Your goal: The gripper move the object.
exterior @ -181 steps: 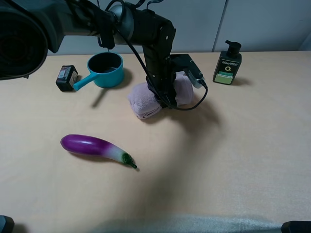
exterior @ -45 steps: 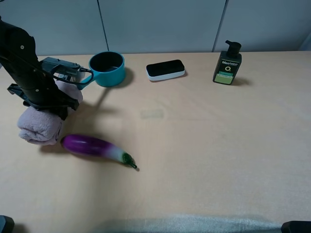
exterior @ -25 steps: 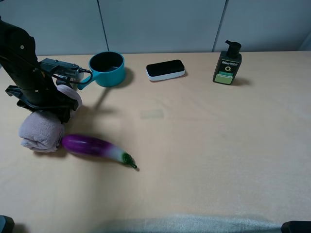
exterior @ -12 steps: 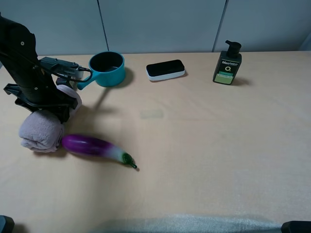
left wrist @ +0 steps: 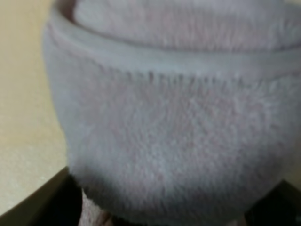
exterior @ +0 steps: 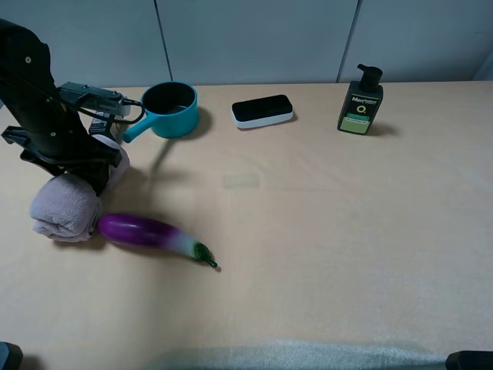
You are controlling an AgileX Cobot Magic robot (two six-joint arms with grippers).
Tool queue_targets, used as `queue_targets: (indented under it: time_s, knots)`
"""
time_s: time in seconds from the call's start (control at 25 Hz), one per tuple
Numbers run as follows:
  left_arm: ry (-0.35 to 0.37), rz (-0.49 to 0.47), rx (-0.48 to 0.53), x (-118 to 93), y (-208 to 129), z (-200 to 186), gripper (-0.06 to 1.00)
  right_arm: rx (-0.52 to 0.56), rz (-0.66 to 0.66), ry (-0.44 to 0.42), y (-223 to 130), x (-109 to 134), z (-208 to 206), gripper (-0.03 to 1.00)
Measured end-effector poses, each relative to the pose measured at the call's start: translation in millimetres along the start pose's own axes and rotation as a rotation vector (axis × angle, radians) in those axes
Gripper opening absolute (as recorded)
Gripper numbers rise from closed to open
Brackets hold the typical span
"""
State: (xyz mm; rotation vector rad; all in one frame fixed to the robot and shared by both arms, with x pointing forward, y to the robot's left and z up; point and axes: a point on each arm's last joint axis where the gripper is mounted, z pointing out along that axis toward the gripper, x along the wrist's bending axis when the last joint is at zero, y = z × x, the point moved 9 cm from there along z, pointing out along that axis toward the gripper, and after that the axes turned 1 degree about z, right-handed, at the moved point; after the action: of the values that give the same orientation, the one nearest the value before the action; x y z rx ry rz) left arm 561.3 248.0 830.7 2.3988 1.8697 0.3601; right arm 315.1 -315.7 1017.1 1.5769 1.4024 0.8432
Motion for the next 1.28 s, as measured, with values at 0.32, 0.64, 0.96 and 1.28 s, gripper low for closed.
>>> queue_targets:
  time_s: [0.32,0.64,0.96,1.28]
  knots:
    - [0.006,-0.036,-0.099,6,20,-35,0.76,0.000,0.000,0.000,0,0,0,0.69]
    - [0.010,-0.060,-0.250,14,30,-89,0.76,0.000,0.000,0.000,0,0,0,0.69]
    - [0.019,-0.093,-0.444,26,25,-164,0.76,0.000,0.000,0.000,0,0,0,0.69]
    - [0.033,-0.134,-0.608,38,-7,-236,0.76,0.000,0.000,0.000,0,0,0,0.69]
